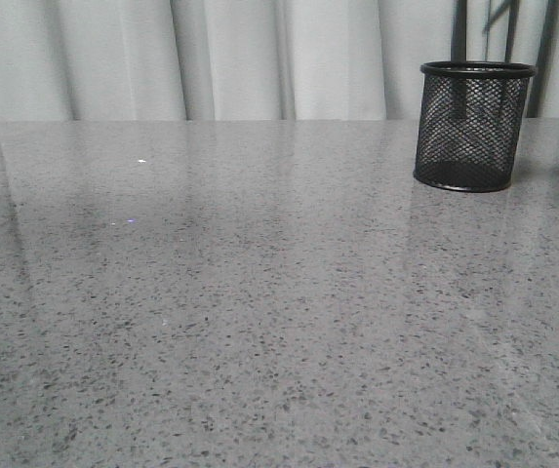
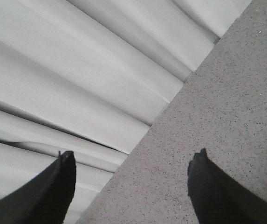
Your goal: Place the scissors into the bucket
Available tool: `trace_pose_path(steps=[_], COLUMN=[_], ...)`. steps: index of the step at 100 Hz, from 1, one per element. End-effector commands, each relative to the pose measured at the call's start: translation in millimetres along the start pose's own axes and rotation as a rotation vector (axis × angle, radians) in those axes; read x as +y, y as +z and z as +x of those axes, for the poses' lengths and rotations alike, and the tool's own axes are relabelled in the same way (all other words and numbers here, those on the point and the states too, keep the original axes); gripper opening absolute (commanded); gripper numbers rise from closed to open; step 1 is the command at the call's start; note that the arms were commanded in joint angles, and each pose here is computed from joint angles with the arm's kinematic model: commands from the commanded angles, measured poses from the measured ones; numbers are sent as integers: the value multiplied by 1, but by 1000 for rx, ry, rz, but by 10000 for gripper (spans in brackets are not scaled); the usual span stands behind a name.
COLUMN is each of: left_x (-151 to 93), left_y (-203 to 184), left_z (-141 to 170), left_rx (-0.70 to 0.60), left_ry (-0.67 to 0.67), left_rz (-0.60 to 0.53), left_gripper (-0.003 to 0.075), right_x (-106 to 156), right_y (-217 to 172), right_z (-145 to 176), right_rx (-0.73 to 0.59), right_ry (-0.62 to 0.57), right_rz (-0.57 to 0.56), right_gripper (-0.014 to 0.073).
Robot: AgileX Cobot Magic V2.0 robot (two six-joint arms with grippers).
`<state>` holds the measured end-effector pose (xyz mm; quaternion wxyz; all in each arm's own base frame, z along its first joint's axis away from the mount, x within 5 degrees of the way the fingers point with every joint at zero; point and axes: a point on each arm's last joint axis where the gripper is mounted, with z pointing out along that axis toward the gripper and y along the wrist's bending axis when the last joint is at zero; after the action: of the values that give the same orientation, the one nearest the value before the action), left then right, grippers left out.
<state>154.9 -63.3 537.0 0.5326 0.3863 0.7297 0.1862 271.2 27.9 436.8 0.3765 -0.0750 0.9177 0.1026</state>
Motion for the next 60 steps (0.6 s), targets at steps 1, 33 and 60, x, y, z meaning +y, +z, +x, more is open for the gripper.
trace_pose_path(steps=[1, 33, 60], left_x=[11, 11, 11], left_y=[-13, -13, -13], left_z=[-4, -4, -4], left_rx=[-78, -78, -78], left_ry=[-29, -29, -29], left_rz=[-59, -59, -59], left_gripper=[472, 472, 472], right_x=[-3, -15, -17], right_y=[-3, 43, 68], right_z=[-18, -34, -34], right_rx=[-48, 44, 114], right_ry=[-5, 7, -19], right_rz=[22, 16, 1], right_gripper=[-44, -45, -43])
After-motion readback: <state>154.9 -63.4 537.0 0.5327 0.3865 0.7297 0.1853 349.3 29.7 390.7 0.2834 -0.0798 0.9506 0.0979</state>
